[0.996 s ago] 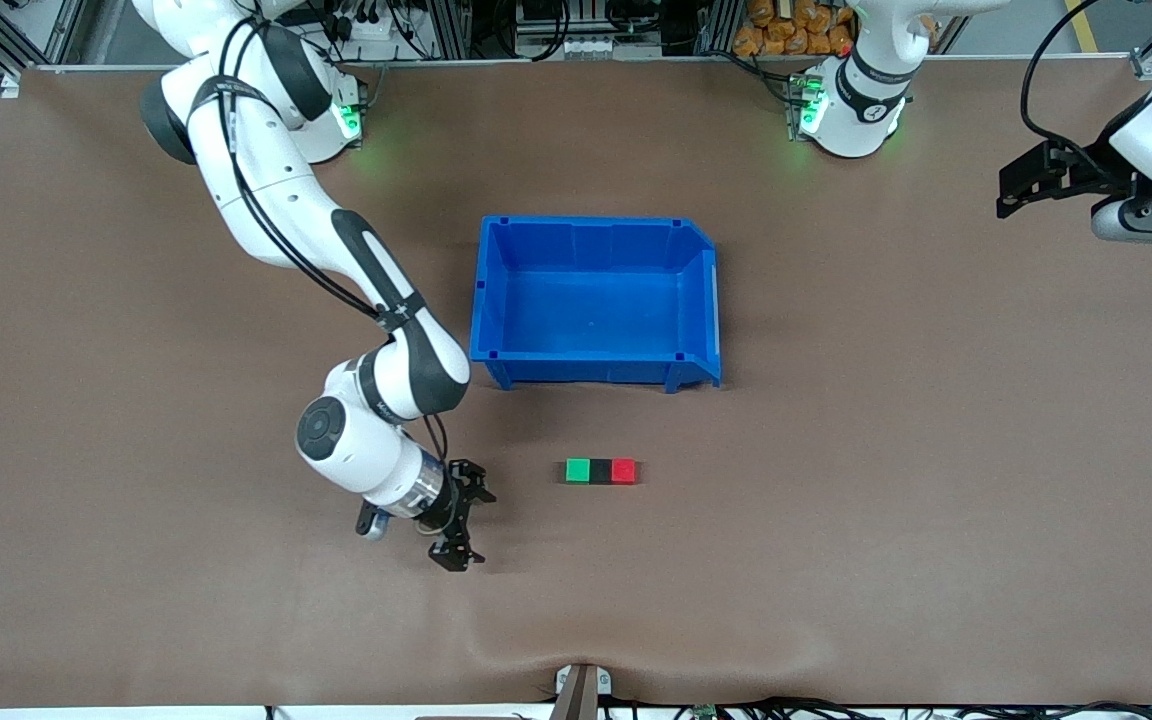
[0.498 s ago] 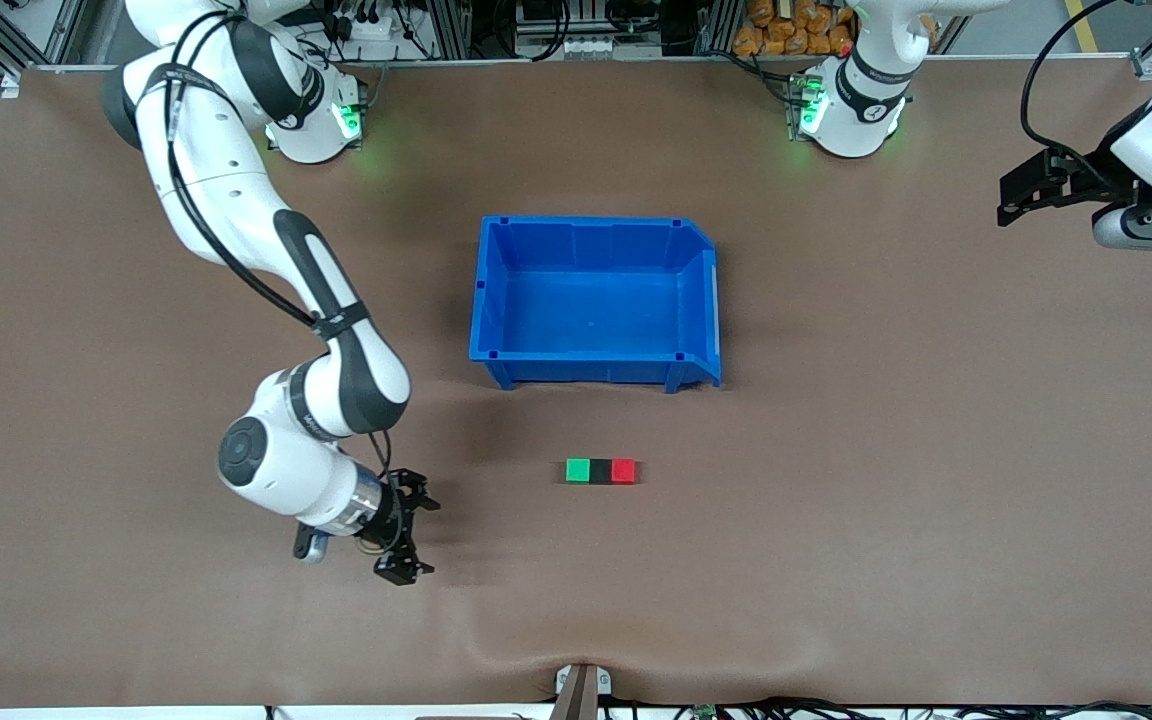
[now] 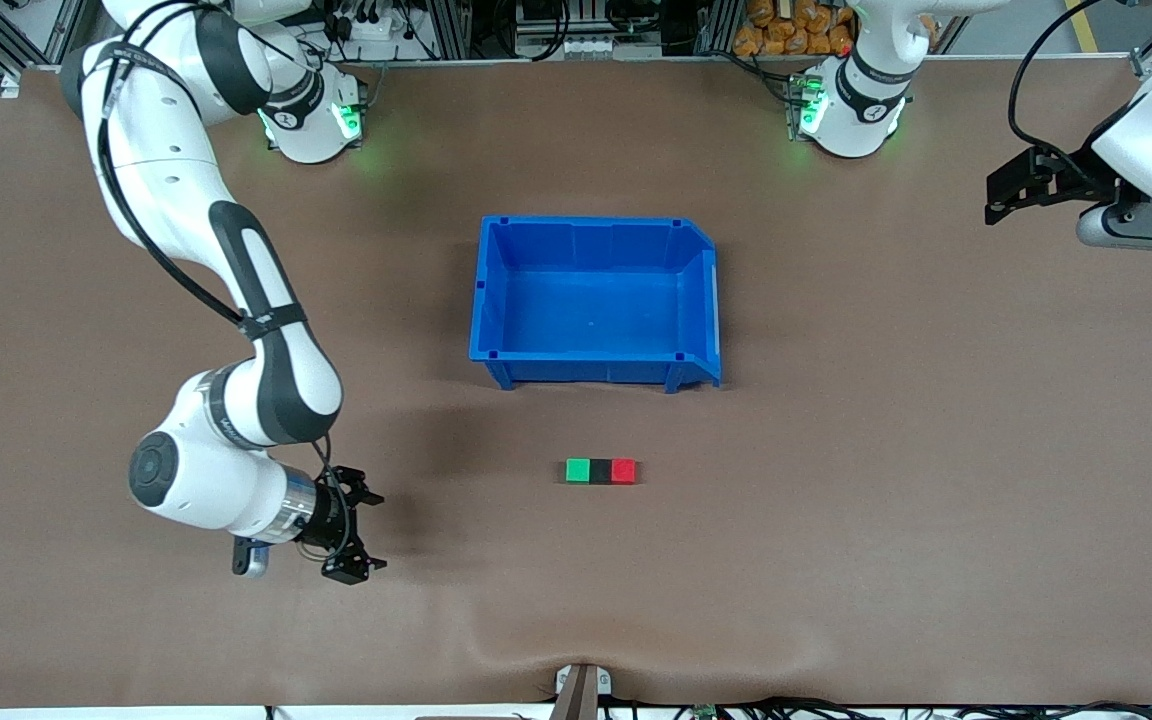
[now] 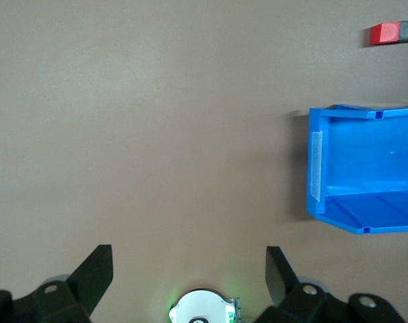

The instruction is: Attach green and red cubes to black cube

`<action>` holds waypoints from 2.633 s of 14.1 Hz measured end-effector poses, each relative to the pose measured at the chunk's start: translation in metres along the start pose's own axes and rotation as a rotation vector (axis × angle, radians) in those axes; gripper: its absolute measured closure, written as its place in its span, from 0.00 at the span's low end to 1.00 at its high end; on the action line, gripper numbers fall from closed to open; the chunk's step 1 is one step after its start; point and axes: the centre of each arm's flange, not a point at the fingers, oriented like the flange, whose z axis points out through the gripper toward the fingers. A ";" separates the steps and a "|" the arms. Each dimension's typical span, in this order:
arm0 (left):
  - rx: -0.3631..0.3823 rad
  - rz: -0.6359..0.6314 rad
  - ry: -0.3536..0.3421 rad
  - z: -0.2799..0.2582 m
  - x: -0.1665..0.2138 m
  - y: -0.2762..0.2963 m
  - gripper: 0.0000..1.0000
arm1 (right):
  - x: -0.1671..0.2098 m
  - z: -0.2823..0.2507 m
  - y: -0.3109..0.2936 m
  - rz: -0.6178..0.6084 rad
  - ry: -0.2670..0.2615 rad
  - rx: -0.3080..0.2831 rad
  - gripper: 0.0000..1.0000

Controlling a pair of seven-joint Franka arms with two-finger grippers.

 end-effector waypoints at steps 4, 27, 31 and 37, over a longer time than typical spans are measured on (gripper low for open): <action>0.000 0.002 0.000 0.000 0.000 0.001 0.00 | 0.029 -0.029 0.010 -0.110 -0.022 -0.086 0.00; 0.001 0.009 0.001 0.000 0.000 0.005 0.00 | 0.046 -0.328 0.103 -0.978 0.002 -0.462 0.00; 0.001 0.009 0.001 0.000 0.000 0.005 0.00 | 0.022 -0.368 0.116 -1.093 0.007 -0.447 0.00; 0.001 0.009 0.001 0.000 0.000 0.005 0.00 | -0.030 -0.418 0.139 -1.192 0.049 -0.417 0.00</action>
